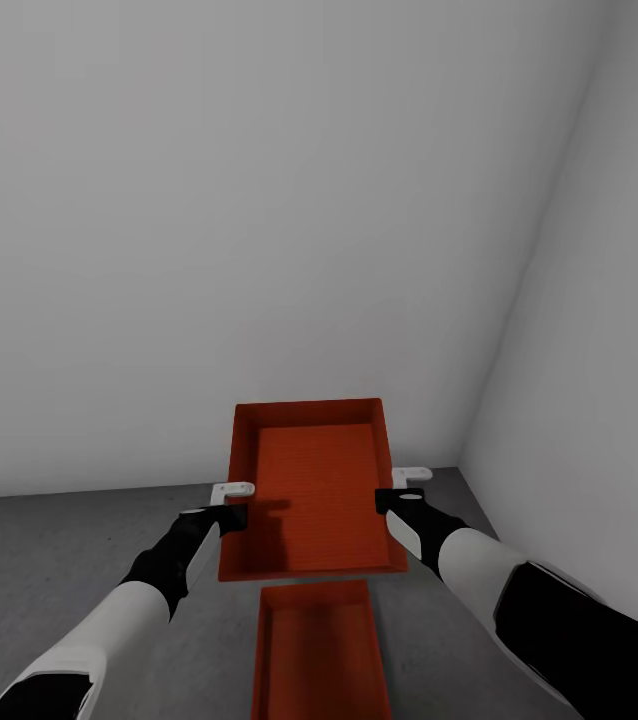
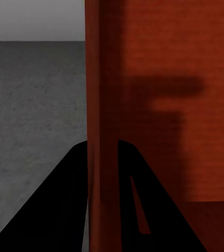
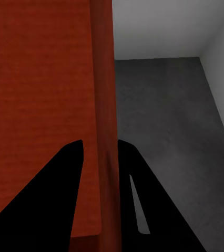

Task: Move the two storage containers from the living room to the garage. In the garage, place one container on the floor and stack the other container on top of it (either order is fine).

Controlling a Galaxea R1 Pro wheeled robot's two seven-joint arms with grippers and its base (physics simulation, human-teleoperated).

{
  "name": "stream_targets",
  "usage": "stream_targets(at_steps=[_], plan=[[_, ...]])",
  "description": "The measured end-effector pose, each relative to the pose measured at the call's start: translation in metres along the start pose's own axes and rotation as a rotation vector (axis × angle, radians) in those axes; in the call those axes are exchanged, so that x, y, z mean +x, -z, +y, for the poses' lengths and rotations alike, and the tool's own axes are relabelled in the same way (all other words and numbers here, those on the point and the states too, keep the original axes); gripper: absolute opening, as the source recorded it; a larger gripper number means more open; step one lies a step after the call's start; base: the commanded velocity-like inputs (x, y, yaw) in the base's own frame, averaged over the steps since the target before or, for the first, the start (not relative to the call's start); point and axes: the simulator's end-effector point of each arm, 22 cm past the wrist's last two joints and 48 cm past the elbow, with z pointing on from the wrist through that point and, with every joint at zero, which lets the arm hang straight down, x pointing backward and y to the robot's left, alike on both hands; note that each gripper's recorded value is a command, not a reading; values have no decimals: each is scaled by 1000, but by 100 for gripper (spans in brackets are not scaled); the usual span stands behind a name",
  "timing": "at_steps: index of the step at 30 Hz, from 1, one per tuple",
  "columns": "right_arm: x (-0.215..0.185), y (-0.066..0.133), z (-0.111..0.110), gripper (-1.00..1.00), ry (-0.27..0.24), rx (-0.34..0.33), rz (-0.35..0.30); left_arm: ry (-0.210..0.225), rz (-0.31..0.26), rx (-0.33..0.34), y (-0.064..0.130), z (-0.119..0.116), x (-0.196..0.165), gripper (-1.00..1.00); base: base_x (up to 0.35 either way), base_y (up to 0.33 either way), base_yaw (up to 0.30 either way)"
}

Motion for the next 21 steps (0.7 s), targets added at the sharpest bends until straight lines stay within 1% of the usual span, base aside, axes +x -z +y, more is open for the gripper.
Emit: stream_targets(at_steps=[21], plan=[[3,-2,0,-100,1,0,6,0,6,0,-2,0,3,-100,0,0,0]])
